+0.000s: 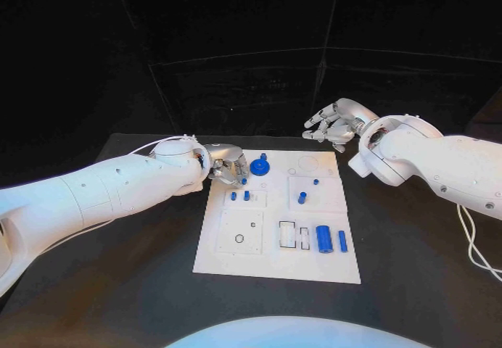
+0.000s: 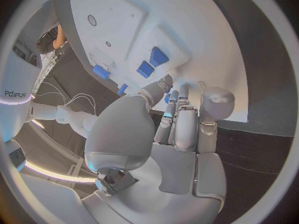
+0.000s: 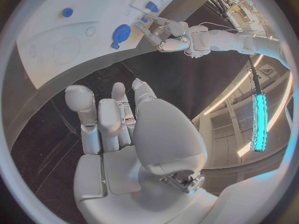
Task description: Assemble the parts on the task board
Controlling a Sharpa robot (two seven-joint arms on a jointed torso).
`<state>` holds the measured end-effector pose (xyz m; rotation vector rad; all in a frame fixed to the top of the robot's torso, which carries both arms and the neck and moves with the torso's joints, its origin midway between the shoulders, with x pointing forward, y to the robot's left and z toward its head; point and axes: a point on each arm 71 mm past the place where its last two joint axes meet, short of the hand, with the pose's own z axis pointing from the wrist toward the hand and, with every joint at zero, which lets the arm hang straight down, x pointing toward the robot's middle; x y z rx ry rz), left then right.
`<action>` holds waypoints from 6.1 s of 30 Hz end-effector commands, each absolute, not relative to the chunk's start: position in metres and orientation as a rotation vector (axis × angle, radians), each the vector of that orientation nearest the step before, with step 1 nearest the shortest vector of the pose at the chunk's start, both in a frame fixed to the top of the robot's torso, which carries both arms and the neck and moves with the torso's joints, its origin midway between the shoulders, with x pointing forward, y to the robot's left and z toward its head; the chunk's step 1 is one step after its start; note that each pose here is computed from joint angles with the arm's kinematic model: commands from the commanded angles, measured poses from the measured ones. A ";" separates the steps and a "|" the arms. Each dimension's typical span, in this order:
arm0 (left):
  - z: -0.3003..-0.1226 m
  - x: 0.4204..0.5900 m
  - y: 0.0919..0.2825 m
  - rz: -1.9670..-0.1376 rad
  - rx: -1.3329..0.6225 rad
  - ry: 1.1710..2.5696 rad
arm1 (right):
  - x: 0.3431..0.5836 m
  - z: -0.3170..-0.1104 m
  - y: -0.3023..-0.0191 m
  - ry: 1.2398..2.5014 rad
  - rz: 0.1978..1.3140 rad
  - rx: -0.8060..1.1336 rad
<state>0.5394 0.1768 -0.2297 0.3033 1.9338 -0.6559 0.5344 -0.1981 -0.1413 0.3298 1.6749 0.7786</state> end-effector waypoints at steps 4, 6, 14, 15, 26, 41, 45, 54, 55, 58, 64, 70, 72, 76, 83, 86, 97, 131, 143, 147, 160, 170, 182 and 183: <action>-0.226 0.542 0.189 -0.649 0.249 1.895 | 0.540 -0.144 -0.209 1.713 0.748 0.315; -0.225 0.542 0.194 -0.657 0.227 1.884 | 0.541 -0.145 -0.213 1.722 0.730 0.292; -0.208 0.540 0.225 -0.825 0.020 1.766 | 0.536 -0.142 -0.222 1.676 0.610 0.057; -0.205 0.539 0.230 -0.882 -0.049 1.735 | 0.534 -0.143 -0.223 1.670 0.591 0.012; -0.176 0.525 0.246 -1.477 -0.680 1.361 | 0.509 -0.167 -0.220 1.669 0.454 -0.311; -0.172 0.514 0.237 -1.667 -0.869 1.239 | 0.495 -0.199 -0.197 1.704 0.419 -0.453; -0.172 0.513 0.236 -1.672 -0.875 1.241 | 0.495 -0.204 -0.193 1.723 0.418 -0.465; -0.173 0.513 0.235 -1.669 -0.882 1.246 | 0.496 -0.213 -0.192 1.760 0.395 -0.473; -0.173 0.513 0.236 -1.668 -0.883 1.247 | 0.496 -0.213 -0.192 1.761 0.393 -0.473; -0.173 0.513 0.236 -1.666 -0.886 1.250 | 0.497 -0.214 -0.192 1.761 0.387 -0.471; -0.174 0.514 0.237 -1.664 -0.890 1.257 | 0.498 -0.216 -0.191 1.764 0.383 -0.472; -0.175 0.514 0.236 -1.663 -0.894 1.265 | 0.499 -0.219 -0.189 1.782 0.392 -0.465; -0.175 0.514 0.236 -1.663 -0.895 1.267 | 0.499 -0.220 -0.189 1.791 0.394 -0.463; -0.175 0.514 0.236 -1.662 -0.896 1.270 | 0.499 -0.223 -0.188 1.805 0.396 -0.460; -0.176 0.514 0.236 -1.660 -0.898 1.273 | 0.500 -0.227 -0.186 1.825 0.374 -0.454; -0.176 0.514 0.237 -1.657 -0.899 1.273 | 0.500 -0.228 -0.186 1.818 0.361 -0.451; -0.176 0.514 0.239 -1.652 -0.903 1.275 | 0.495 -0.220 -0.188 1.757 0.399 -0.389; -0.178 0.518 0.242 -1.624 -0.910 1.270 | 0.444 -0.174 -0.137 1.526 0.716 -0.330; -0.177 0.518 0.236 -1.641 -0.907 1.278 | 0.423 -0.191 -0.079 1.564 0.853 -0.424; -0.177 0.518 0.235 -1.645 -0.906 1.280 | 0.419 -0.208 -0.070 1.602 0.860 -0.448; -0.178 0.518 0.232 -1.653 -0.905 1.285 | 0.413 -0.234 -0.060 1.678 0.859 -0.498; -0.178 0.519 0.231 -1.654 -0.905 1.286 | 0.411 -0.239 -0.059 1.697 0.854 -0.521; -0.178 0.519 0.230 -1.655 -0.905 1.288 | 0.410 -0.242 -0.058 1.719 0.846 -0.535; -0.178 0.519 0.230 -1.656 -0.905 1.289 | 0.410 -0.243 -0.058 1.721 0.845 -0.536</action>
